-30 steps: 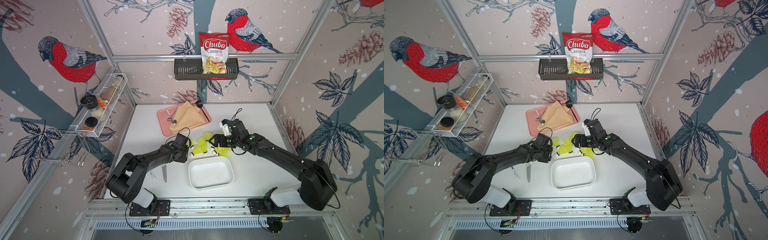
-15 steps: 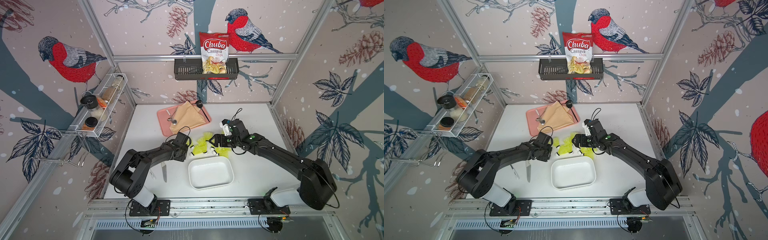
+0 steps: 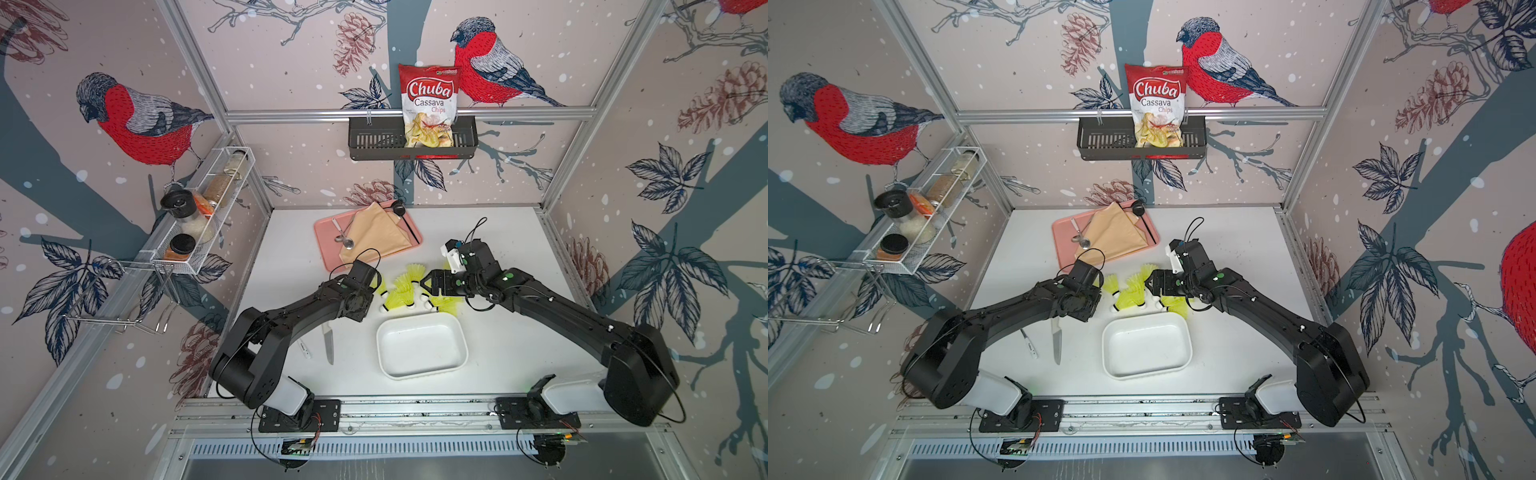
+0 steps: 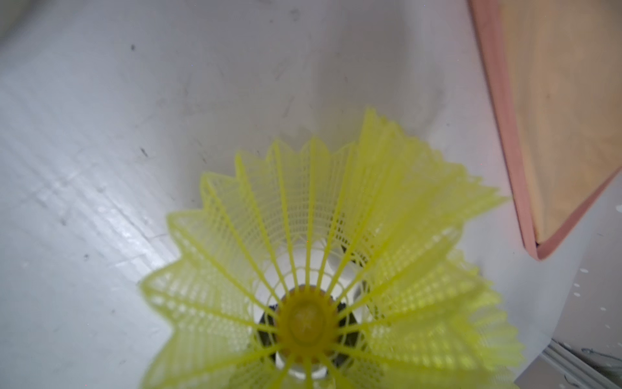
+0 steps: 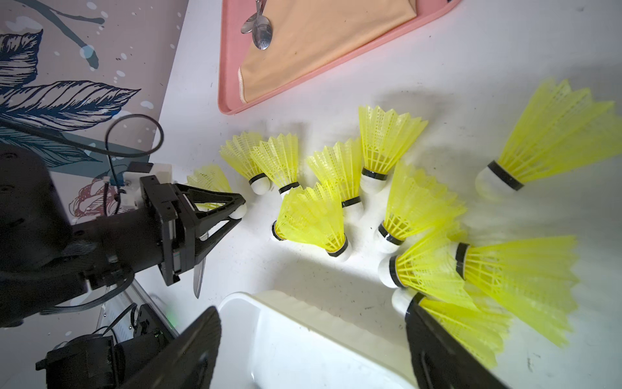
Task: Put the shuttlecocks into the storage box
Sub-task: Pick up the shuttlecock at the center of the board, then place the shuttlecock in the storage box.
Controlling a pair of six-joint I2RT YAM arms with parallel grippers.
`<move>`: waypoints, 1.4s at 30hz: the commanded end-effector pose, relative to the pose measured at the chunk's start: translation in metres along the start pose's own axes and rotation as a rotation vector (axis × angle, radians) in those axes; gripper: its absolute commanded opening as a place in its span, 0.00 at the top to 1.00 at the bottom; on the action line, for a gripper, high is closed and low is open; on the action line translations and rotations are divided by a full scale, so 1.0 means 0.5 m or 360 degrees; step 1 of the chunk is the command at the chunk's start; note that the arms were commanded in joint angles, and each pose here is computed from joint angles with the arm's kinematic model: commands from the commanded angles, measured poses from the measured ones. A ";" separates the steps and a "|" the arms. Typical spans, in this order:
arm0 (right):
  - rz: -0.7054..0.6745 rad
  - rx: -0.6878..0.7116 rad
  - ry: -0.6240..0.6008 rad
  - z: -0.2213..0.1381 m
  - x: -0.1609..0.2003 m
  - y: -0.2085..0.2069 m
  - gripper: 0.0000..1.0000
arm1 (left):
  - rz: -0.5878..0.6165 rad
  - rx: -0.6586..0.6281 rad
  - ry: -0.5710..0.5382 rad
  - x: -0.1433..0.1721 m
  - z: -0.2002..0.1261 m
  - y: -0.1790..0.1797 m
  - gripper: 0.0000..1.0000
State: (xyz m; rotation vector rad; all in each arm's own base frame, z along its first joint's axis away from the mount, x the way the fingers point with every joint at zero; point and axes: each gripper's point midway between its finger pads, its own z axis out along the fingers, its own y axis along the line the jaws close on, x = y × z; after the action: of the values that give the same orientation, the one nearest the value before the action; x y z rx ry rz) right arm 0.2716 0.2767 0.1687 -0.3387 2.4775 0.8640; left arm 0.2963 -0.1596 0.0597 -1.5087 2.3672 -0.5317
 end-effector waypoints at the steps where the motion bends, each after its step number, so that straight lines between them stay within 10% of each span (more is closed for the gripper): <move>1: -0.0031 0.0049 0.0028 -0.017 0.021 -0.001 0.13 | 0.0244 -0.0040 0.0012 0.004 -0.042 0.011 0.78; 16: 0.0042 0.0169 0.0263 -0.114 0.182 0.007 0.16 | 0.0977 -0.0002 0.0511 0.217 -0.195 0.078 0.81; 42: 0.0084 0.0157 0.0356 -0.128 0.242 -0.021 0.18 | 0.1168 -0.0404 0.0610 0.340 -0.112 0.200 0.81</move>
State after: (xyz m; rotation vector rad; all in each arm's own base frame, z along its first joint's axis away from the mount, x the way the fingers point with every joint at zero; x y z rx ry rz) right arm 0.1505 0.2243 0.1453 -0.3532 2.7255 0.7796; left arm 0.1271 -0.2738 0.0610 -0.5158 3.0927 -0.4362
